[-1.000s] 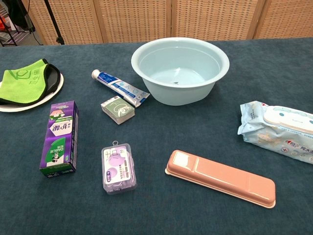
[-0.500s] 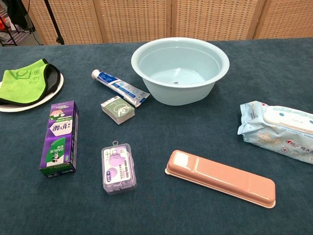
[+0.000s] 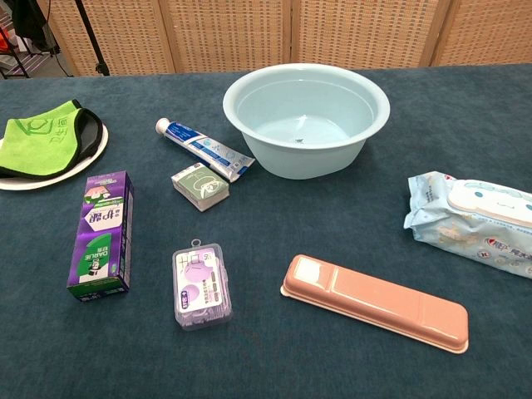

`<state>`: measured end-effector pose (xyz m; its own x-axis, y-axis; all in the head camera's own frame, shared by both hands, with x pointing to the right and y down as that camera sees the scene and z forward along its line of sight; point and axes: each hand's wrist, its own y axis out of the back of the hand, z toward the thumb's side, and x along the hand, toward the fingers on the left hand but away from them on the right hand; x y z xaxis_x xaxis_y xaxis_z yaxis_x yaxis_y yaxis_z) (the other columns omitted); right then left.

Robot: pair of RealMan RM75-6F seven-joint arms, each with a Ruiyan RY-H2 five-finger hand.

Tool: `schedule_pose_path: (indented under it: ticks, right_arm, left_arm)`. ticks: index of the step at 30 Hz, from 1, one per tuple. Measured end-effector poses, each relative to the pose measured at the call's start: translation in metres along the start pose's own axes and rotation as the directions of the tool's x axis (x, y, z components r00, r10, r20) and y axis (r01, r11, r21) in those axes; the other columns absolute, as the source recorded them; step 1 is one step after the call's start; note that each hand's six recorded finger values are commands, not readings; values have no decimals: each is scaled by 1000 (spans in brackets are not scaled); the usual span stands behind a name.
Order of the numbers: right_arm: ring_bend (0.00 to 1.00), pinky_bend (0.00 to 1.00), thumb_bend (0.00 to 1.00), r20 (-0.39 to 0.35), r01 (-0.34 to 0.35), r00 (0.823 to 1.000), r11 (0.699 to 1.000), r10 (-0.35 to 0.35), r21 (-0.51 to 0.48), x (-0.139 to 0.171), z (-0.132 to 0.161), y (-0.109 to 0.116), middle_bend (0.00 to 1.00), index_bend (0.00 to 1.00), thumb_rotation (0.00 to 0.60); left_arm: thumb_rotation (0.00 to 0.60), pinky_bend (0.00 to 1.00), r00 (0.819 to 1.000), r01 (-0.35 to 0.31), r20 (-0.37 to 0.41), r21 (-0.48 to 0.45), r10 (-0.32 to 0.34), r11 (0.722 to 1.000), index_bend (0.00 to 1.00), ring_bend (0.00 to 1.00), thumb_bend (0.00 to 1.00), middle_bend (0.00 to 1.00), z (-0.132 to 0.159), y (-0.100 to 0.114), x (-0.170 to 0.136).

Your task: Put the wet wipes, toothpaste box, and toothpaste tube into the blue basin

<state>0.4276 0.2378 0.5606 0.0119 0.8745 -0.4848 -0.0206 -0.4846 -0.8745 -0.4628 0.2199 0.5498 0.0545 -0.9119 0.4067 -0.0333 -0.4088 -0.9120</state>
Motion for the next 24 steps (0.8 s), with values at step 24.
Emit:
schedule_pose_path:
  ticks: [24]
  right_arm:
    - [0,29,92,-72,-262,960,961,269,91,-32,64,-24,0,0,600]
  left_arm:
    - [600,0,999,40,6,-6,-40,999,0,0,116,0,0,-7,1]
